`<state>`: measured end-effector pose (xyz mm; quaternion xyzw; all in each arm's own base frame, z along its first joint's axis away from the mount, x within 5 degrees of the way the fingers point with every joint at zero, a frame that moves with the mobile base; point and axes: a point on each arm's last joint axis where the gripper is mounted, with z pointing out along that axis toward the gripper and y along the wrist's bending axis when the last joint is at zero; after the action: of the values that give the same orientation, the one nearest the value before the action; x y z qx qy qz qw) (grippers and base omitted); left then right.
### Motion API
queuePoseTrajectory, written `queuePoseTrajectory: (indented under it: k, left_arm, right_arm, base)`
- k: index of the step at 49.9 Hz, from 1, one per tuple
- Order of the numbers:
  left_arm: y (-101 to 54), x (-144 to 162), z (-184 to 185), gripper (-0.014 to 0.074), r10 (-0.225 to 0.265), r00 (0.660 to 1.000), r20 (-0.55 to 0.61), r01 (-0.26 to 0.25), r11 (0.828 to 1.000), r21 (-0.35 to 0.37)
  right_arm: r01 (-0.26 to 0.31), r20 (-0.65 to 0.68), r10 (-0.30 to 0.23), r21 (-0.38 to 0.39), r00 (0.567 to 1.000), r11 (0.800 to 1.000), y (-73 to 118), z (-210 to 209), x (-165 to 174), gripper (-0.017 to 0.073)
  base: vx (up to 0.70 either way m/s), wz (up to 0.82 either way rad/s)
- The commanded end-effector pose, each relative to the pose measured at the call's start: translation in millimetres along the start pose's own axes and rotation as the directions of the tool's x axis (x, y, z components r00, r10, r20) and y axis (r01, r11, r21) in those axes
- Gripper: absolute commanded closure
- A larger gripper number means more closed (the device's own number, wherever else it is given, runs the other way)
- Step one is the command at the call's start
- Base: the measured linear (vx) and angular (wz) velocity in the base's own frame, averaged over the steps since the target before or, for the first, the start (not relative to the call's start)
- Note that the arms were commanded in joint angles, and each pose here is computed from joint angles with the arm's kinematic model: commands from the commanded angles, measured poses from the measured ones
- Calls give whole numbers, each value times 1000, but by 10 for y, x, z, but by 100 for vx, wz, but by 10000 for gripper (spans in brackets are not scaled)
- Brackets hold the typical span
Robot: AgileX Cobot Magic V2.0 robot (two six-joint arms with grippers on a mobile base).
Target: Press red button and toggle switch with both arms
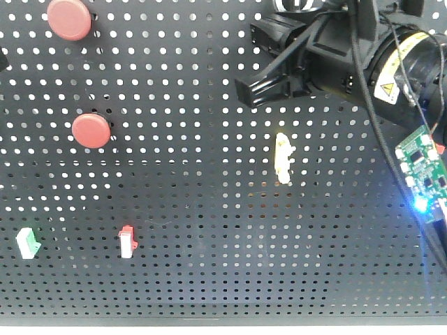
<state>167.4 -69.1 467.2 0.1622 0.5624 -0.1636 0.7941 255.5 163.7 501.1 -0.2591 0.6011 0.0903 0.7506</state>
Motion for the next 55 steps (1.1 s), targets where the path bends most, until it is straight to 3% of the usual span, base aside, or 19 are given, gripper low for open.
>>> queuePoseTrajectory:
  k: [1, 33, 55]
  left_arm:
    - [-27, -125, -19, 592, -27, 998, 57, 26, 999, 27]
    - [-15, -115, -18, 592, -27, 999, 45, 26, 1000, 13]
    - [-11, -108, -18, 592, -27, 999, 41, 27, 1000, 9]
  right_arm:
    - [3, 102, -9, 60, 995, 998, -217, -146, -232, 559]
    - [37, 156, -55, 117, 986, 992, -351, -508, -479, 559]
    - [19, 208, -43, 117, 977, 993, -356, -870, -555, 559]
  base:
    - [0, 0]
    - [0, 0]
    - [0, 0]
